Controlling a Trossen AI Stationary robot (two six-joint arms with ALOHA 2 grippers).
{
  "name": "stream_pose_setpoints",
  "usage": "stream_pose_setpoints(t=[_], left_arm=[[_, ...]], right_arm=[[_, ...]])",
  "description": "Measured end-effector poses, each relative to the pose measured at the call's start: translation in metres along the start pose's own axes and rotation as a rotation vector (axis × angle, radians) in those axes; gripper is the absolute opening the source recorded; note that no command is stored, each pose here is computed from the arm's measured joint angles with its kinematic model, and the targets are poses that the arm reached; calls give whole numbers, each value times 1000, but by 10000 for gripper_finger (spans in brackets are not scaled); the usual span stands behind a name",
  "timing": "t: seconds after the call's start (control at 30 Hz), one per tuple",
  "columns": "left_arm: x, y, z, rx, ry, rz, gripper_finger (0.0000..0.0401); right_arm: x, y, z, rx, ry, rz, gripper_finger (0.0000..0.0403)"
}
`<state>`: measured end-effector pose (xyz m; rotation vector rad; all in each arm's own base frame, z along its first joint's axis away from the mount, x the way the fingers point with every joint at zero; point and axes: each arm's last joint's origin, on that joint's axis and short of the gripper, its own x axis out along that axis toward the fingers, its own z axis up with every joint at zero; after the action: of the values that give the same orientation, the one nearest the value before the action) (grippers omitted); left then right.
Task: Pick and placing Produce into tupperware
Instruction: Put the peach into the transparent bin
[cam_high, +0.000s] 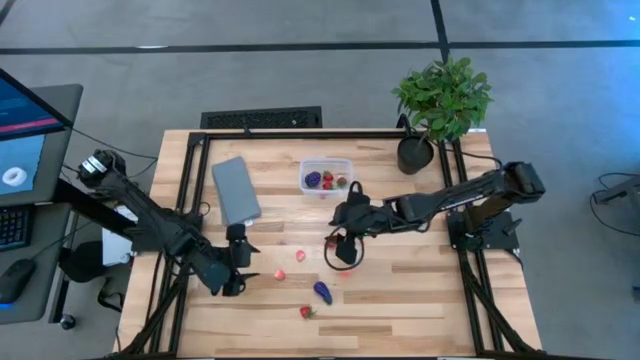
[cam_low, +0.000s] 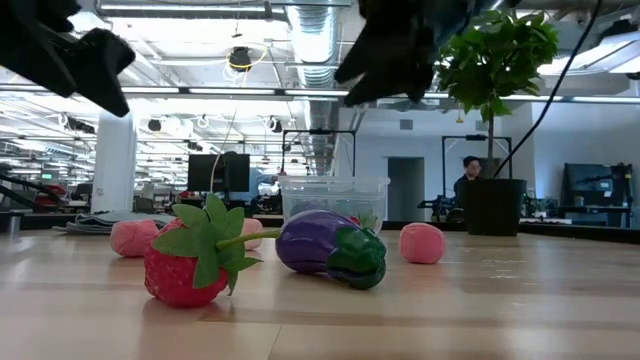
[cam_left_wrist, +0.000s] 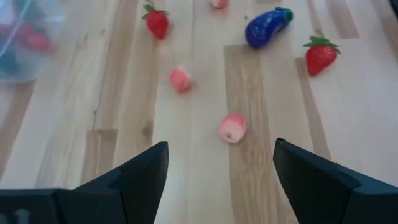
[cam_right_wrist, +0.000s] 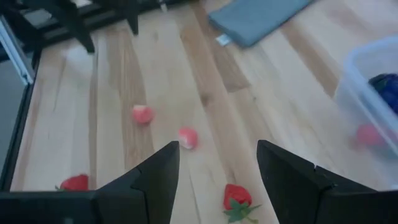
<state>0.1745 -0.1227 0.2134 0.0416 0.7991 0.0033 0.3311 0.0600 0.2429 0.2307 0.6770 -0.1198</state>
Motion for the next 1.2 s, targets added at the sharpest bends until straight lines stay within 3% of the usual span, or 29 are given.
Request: stream_pose_setpoints(t=[0.3, 0.63, 1.2], left_arm=[[24, 14, 11, 51, 57, -78, 280], [56, 8, 5, 80, 142, -107, 280], [86, 3, 1, 59, 131, -102, 280]], right_arm=[[-19, 15, -1, 7, -61, -56, 240], [-32, 33, -20, 45, -86, -157, 240], [-109, 41, -73, 259, -465, -295, 240]])
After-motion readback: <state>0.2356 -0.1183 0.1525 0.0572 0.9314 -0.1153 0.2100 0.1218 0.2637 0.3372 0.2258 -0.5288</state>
